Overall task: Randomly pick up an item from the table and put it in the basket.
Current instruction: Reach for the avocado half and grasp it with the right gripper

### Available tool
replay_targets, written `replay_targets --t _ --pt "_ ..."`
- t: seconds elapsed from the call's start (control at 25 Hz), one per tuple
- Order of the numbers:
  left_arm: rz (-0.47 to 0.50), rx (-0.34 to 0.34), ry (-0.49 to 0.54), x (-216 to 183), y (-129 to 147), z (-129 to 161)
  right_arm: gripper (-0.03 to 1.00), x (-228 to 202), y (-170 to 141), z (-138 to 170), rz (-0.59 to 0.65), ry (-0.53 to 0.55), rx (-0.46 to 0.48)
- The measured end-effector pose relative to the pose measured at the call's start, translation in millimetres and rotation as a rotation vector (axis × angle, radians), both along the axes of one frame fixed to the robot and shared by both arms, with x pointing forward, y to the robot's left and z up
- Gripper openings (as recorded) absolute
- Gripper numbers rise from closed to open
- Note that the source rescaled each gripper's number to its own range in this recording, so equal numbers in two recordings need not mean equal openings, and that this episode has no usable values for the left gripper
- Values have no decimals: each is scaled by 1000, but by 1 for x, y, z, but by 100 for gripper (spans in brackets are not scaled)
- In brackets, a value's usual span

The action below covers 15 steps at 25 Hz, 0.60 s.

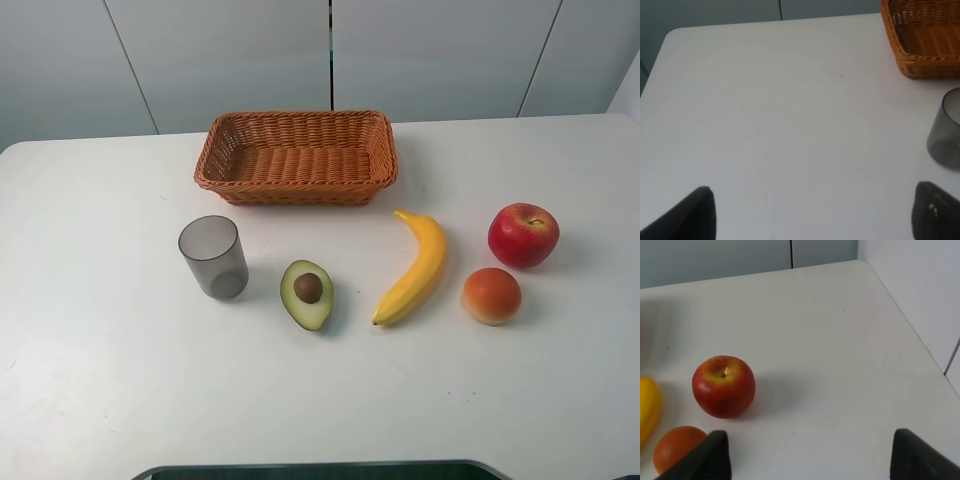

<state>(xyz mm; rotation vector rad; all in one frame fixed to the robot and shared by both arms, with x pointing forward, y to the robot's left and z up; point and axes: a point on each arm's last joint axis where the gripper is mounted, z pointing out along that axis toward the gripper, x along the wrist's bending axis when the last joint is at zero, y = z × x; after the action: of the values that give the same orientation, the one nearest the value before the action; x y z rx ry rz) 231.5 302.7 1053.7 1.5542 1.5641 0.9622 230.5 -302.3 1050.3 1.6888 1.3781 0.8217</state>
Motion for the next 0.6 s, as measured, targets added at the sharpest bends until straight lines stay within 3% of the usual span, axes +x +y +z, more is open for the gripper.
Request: replay_targets --t 0.6 --pt "0 0 0 0 0 0 23 0 0 0 0 0 0"
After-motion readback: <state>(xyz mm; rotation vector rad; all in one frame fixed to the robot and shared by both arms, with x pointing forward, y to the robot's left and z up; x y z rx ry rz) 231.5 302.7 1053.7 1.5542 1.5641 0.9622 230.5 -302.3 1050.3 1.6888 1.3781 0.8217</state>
